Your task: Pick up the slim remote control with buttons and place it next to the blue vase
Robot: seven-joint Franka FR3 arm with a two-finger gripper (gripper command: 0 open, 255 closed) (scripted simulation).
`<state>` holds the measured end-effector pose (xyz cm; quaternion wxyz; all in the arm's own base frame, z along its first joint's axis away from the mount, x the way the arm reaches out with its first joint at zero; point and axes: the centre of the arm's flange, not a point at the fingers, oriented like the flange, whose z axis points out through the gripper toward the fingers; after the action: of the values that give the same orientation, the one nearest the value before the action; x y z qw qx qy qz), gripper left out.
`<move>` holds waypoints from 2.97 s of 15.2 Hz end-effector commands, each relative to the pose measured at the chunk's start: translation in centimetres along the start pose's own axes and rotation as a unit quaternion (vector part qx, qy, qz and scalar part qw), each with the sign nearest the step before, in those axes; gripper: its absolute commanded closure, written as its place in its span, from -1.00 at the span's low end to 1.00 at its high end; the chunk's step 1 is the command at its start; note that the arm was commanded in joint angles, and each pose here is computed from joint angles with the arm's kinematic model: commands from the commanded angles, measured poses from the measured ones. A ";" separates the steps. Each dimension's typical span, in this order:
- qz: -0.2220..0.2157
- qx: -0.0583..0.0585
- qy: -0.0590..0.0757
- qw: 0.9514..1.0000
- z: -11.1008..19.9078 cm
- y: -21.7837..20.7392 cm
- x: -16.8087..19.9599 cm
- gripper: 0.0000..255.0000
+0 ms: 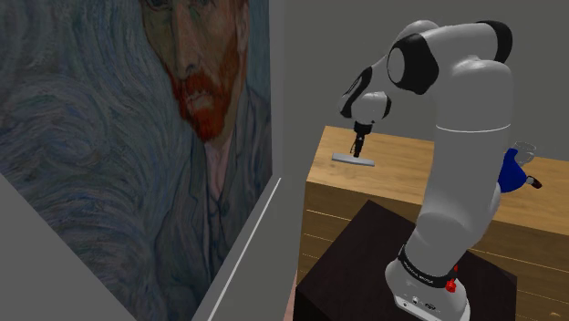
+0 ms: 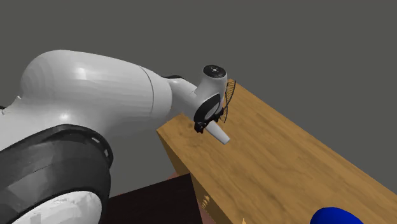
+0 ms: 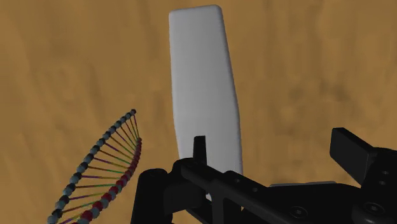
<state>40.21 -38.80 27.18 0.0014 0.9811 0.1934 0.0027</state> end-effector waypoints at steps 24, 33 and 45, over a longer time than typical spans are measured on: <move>-0.023 0.006 0.001 1.000 7.7 4.3 0.3 1.00; -0.023 0.006 0.001 1.000 5.6 4.3 0.3 1.00; -0.023 0.006 0.001 1.000 -0.7 4.3 0.3 1.00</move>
<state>42.13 -42.69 27.40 -0.0047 0.9764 0.2160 0.0030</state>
